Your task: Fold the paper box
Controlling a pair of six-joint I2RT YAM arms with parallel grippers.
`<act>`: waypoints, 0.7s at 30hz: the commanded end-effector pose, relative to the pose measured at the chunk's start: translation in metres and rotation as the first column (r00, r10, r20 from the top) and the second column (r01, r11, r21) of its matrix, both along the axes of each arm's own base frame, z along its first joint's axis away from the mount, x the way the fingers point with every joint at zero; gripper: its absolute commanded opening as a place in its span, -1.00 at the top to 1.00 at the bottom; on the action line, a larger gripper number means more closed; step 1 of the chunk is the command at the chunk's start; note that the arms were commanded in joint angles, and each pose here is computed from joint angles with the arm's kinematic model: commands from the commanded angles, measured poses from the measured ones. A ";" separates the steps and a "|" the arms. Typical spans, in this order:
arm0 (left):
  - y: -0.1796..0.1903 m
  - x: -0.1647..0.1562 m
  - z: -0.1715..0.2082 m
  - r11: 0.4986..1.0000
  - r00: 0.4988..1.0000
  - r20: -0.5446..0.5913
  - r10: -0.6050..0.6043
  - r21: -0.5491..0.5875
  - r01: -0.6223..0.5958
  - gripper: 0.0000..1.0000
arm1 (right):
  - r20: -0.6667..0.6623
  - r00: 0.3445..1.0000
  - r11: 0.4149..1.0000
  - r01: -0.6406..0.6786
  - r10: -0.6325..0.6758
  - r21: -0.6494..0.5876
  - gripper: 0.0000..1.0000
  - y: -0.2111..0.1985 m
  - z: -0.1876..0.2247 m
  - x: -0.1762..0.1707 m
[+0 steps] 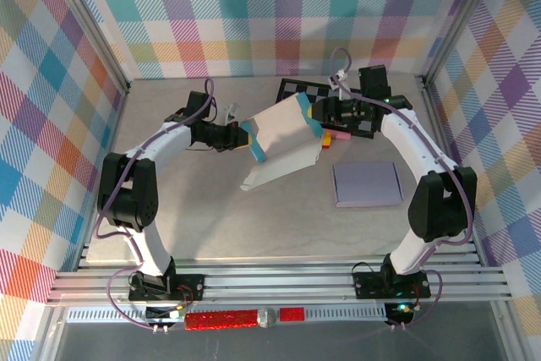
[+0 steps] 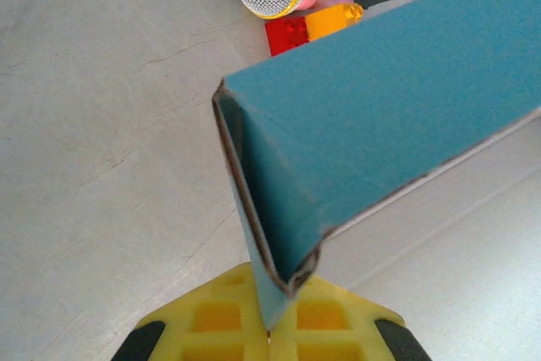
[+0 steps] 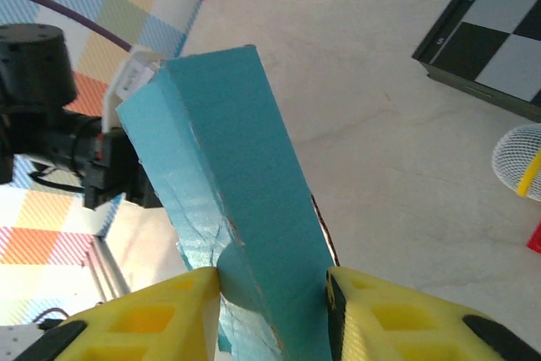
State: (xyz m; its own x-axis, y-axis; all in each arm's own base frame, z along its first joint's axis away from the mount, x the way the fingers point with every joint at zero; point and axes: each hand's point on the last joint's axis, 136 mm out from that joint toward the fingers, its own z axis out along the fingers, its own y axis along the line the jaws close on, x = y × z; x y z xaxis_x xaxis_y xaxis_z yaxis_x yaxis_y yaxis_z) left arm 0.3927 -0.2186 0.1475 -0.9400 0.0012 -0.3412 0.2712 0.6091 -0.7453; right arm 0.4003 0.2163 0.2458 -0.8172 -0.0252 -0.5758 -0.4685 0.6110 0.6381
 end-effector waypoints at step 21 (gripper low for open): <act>-0.004 -0.004 0.033 0.999 0.995 0.087 -0.054 0.003 0.054 1.00 | 0.116 0.993 0.854 0.091 -0.036 -0.512 0.21 0.006 -0.049 0.013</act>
State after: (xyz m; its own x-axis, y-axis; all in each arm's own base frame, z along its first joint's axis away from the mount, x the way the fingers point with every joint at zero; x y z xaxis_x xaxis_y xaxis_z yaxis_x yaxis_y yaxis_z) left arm 0.3890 -0.2137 0.1459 -0.9410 0.0264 -0.3373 0.2742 0.6435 -0.7146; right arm 0.4133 0.2205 0.1999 -0.7697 -0.2522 -0.5864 -0.4539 0.8622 0.2250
